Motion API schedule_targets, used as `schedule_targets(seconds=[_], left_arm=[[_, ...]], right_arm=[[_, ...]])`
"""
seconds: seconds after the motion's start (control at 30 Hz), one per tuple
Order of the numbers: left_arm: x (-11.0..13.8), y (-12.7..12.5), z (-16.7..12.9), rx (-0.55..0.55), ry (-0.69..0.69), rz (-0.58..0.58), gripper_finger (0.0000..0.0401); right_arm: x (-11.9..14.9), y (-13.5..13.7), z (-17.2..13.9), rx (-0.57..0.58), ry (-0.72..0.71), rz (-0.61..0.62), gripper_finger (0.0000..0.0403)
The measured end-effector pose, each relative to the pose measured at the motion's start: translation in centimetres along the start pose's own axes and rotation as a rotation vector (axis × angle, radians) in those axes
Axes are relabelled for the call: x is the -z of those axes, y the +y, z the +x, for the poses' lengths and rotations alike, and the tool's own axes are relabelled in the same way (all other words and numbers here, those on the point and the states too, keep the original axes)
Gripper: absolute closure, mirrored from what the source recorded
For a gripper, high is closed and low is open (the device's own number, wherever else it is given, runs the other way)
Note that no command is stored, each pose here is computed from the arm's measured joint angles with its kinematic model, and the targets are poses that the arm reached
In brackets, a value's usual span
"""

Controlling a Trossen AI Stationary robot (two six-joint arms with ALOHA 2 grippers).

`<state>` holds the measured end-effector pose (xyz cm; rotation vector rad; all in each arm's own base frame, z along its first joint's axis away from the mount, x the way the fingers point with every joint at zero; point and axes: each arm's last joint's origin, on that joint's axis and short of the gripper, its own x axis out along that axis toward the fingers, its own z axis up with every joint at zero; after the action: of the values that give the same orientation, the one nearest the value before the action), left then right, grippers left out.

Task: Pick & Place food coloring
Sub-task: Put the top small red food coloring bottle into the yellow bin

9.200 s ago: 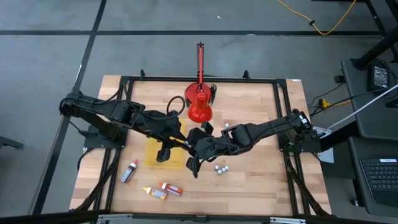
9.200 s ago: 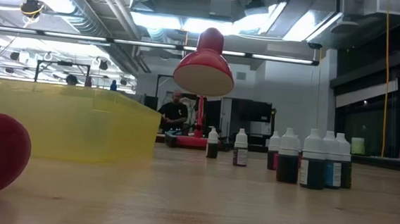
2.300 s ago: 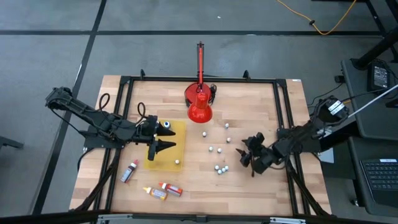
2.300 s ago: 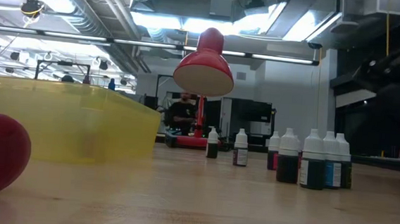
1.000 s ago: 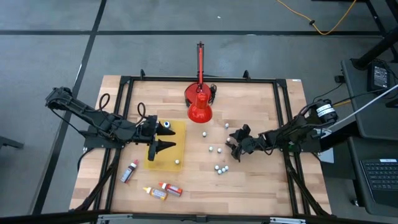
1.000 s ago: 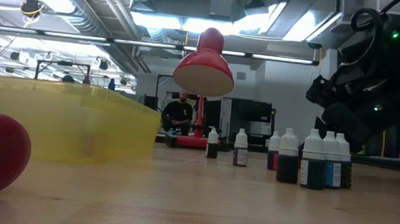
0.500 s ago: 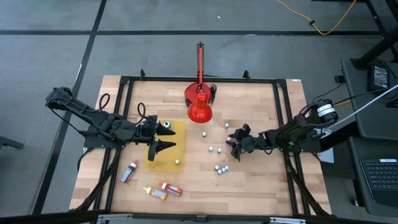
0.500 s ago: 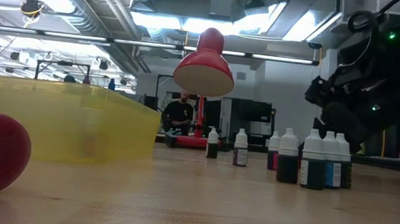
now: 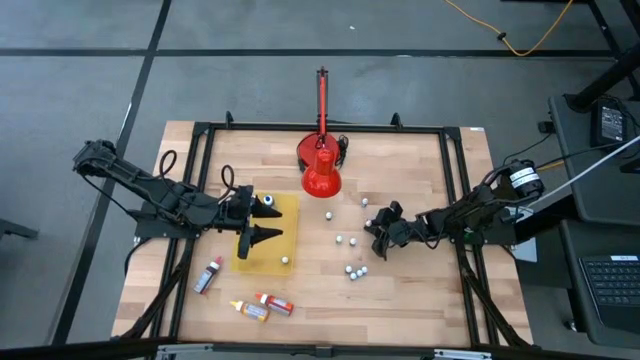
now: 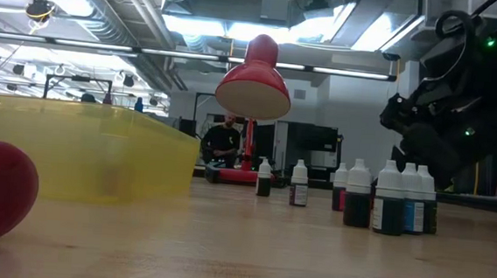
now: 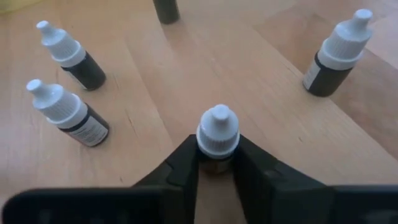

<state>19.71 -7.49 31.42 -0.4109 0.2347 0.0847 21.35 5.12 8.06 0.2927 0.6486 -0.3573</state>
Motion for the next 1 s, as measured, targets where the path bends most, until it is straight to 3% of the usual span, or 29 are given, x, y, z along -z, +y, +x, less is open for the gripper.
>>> schedule_targets(seconds=[0.27,0.43,0.57,1.0], left_arm=[[-0.1,0.0,0.0,0.003,-0.007,-0.013,0.0162],[-0.9,-0.3,-0.3,0.000,-0.018,0.024,0.0162],[-2.7,-0.6,-0.9,-0.028,-0.020,0.075,0.0162],[-9.0,-2.0,-3.0,-0.080,0.133,0.219,0.0162]], right_arm=[[-0.6,0.4,-0.4,-0.040,0.011,0.063,0.0328],[-3.4,1.9,-1.5,-0.068,0.053,0.046,0.0335],[-6.8,3.3,-3.1,-0.039,0.116,-0.003,0.0332],[-21.1,9.0,-11.0,-0.055,-0.002,-0.134,0.0336]])
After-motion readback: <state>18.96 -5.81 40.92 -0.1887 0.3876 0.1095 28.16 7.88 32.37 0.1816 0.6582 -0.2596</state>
